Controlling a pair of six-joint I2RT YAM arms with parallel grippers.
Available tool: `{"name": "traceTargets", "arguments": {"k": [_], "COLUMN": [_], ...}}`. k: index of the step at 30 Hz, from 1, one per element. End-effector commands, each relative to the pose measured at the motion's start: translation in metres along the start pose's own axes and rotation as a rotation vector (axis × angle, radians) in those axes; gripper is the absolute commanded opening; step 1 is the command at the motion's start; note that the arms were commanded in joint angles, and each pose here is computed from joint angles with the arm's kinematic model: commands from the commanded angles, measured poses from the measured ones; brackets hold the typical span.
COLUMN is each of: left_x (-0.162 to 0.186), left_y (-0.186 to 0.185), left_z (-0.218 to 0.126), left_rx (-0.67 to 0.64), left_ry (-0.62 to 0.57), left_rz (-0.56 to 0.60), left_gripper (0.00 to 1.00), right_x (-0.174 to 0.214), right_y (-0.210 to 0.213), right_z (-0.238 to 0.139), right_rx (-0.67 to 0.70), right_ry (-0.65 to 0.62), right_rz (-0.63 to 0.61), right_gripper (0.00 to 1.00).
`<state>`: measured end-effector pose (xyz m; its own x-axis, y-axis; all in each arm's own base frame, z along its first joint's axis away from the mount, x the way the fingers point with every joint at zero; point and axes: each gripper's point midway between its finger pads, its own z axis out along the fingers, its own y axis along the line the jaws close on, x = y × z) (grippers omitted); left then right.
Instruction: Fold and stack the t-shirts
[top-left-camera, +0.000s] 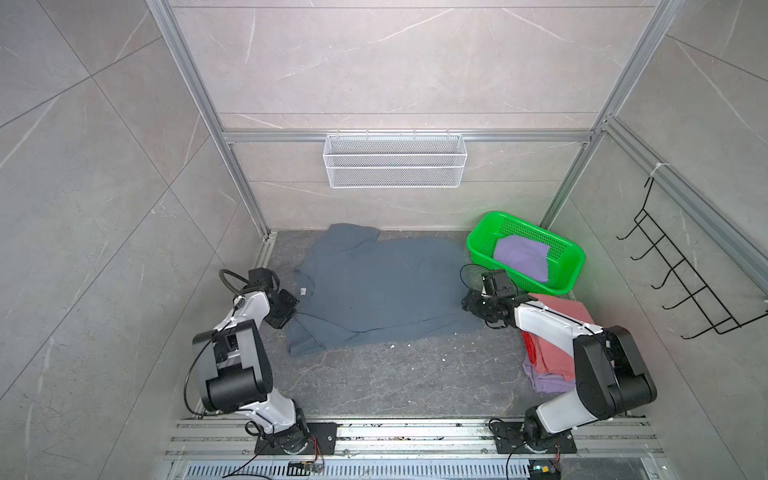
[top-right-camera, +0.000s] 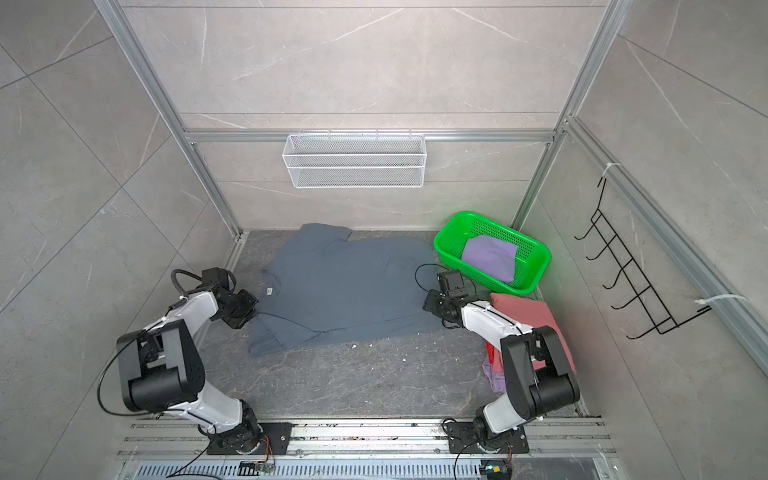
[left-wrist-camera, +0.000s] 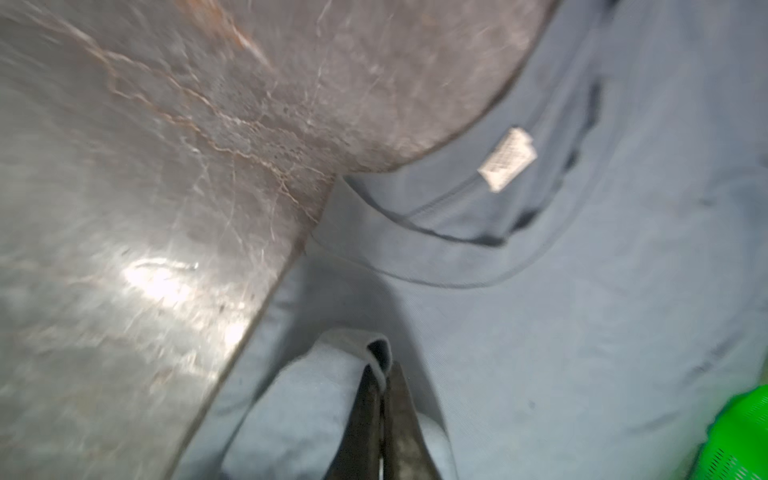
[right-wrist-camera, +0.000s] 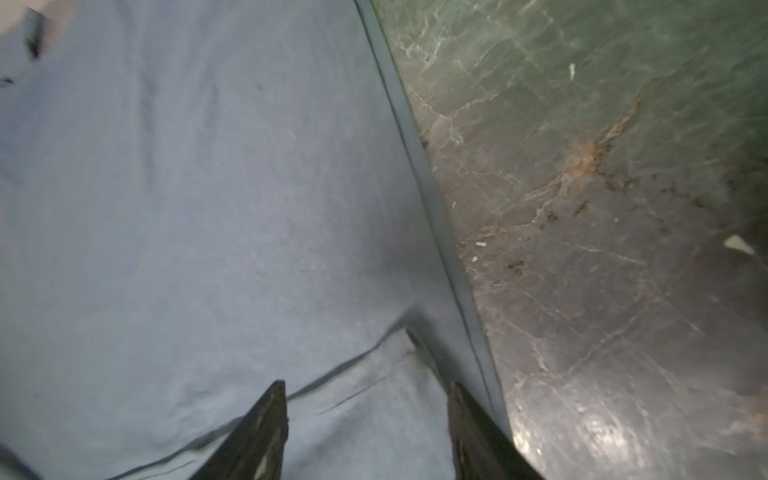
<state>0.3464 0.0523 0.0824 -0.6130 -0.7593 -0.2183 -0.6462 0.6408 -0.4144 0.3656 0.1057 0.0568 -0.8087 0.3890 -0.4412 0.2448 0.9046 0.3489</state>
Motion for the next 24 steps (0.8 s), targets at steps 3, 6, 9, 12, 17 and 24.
{"name": "traceTargets", "arguments": {"k": [3, 6, 9, 12, 17, 24], "left_x": [0.015, 0.023, 0.030, 0.035, 0.035, 0.046], "left_y": [-0.012, -0.014, -0.016, -0.015, -0.016, -0.026], "left_z": [-0.035, -0.046, -0.055, -0.066, -0.086, -0.113], "left_rx": [0.070, 0.094, 0.114, 0.118, 0.121, 0.174], "left_ry": [-0.022, -0.027, -0.024, -0.037, -0.078, -0.071], "left_rz": [0.041, 0.045, 0.057, 0.067, 0.086, 0.101], "left_gripper": [0.00, 0.00, 0.00, 0.00, 0.00, 0.00], "right_x": [-0.006, -0.007, -0.009, -0.009, -0.002, -0.008], "right_y": [0.001, -0.002, -0.004, -0.005, -0.009, -0.006], "right_z": [0.017, 0.024, 0.030, 0.035, 0.039, 0.013], "right_rx": [0.049, 0.080, 0.100, 0.108, 0.130, 0.126], "right_ry": [-0.012, -0.006, -0.005, 0.005, 0.031, 0.004], "right_rz": [-0.044, -0.049, -0.052, -0.054, -0.051, -0.075], "right_gripper": [0.58, 0.55, 0.54, 0.51, 0.28, 0.06]}}
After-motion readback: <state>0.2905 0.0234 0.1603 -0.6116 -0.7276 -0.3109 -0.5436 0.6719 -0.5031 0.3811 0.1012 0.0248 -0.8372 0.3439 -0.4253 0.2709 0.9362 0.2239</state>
